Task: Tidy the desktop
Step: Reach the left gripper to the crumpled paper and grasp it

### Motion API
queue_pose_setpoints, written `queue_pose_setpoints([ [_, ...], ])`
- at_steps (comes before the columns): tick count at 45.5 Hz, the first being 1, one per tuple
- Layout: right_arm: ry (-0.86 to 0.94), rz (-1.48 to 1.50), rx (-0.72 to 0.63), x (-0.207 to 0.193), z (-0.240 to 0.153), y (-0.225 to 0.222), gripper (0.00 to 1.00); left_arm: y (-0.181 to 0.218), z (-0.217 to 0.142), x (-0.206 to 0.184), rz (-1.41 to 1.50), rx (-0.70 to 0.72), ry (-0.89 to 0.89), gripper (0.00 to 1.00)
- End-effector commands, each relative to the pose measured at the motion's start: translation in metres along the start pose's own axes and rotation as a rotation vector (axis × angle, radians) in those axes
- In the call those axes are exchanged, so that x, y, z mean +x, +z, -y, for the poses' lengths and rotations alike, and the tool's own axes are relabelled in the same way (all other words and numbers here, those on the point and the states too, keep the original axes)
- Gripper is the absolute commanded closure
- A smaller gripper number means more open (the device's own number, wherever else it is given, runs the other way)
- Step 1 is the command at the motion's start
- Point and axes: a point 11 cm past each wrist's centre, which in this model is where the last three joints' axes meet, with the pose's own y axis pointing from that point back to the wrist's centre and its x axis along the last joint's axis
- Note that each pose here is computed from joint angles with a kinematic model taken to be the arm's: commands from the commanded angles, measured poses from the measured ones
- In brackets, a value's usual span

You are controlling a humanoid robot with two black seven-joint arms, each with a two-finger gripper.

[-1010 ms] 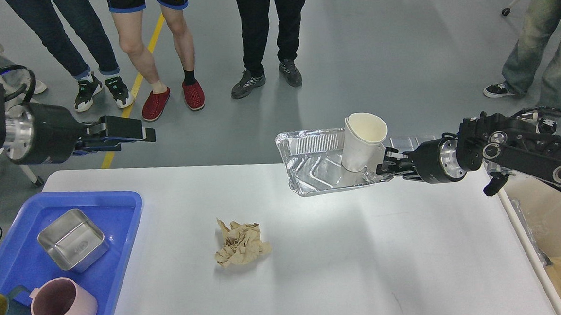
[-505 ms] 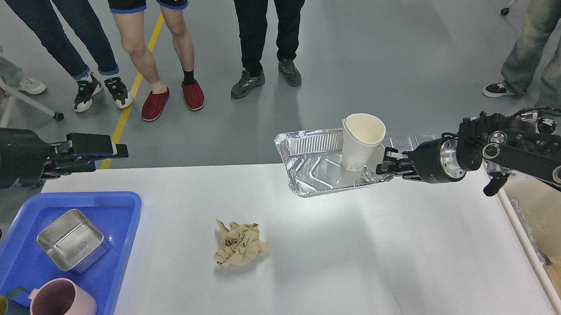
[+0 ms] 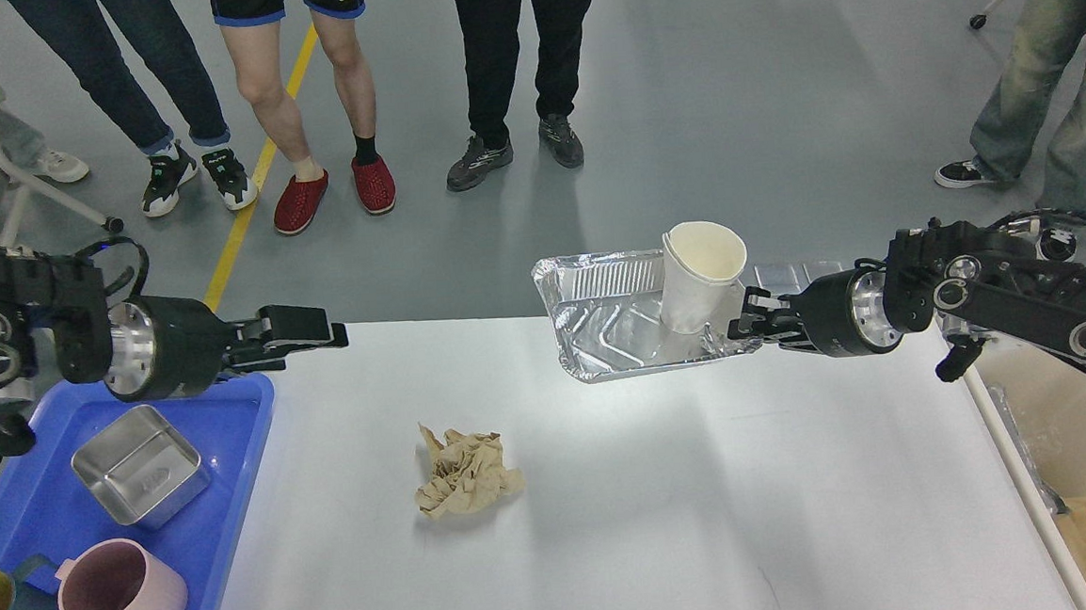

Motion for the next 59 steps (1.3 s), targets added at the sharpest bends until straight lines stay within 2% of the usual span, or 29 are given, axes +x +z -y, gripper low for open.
queue_pose_setpoints([
  [1,-0.001,0.006,-0.004,-0.001,0.000,0.003,1.00,-0.003,0.031,-0.017,-0.030,0.010,-0.020,0.14],
  [6,-0.002,0.010,-0.005,-0.002,0.000,0.005,1.00,-0.014,0.071,-0.036,-0.018,0.047,-0.039,0.14],
  [12,-0.002,0.011,-0.006,-0.002,0.000,0.005,1.00,-0.027,0.100,-0.053,-0.042,0.081,-0.050,0.14],
  [20,-0.005,0.010,-0.003,-0.003,0.001,0.004,1.00,-0.010,0.139,-0.071,-0.060,0.063,-0.090,0.14],
  [33,-0.002,0.010,-0.006,-0.002,-0.001,0.006,1.00,0.008,0.180,-0.093,-0.096,0.062,-0.128,0.14],
  [43,-0.001,0.010,-0.005,-0.002,-0.003,0.006,1.00,0.014,0.194,-0.099,-0.108,0.066,-0.136,0.15],
  [52,0.005,0.012,-0.009,0.000,-0.006,0.008,1.00,0.004,0.197,-0.108,-0.101,0.104,-0.155,0.16],
  [55,0.004,0.012,-0.008,-0.001,-0.006,0.008,1.00,0.003,0.198,-0.111,-0.094,0.110,-0.160,0.19],
  [59,0.005,0.012,-0.007,0.000,-0.006,0.008,1.00,-0.002,0.199,-0.115,-0.078,0.130,-0.150,0.28],
])
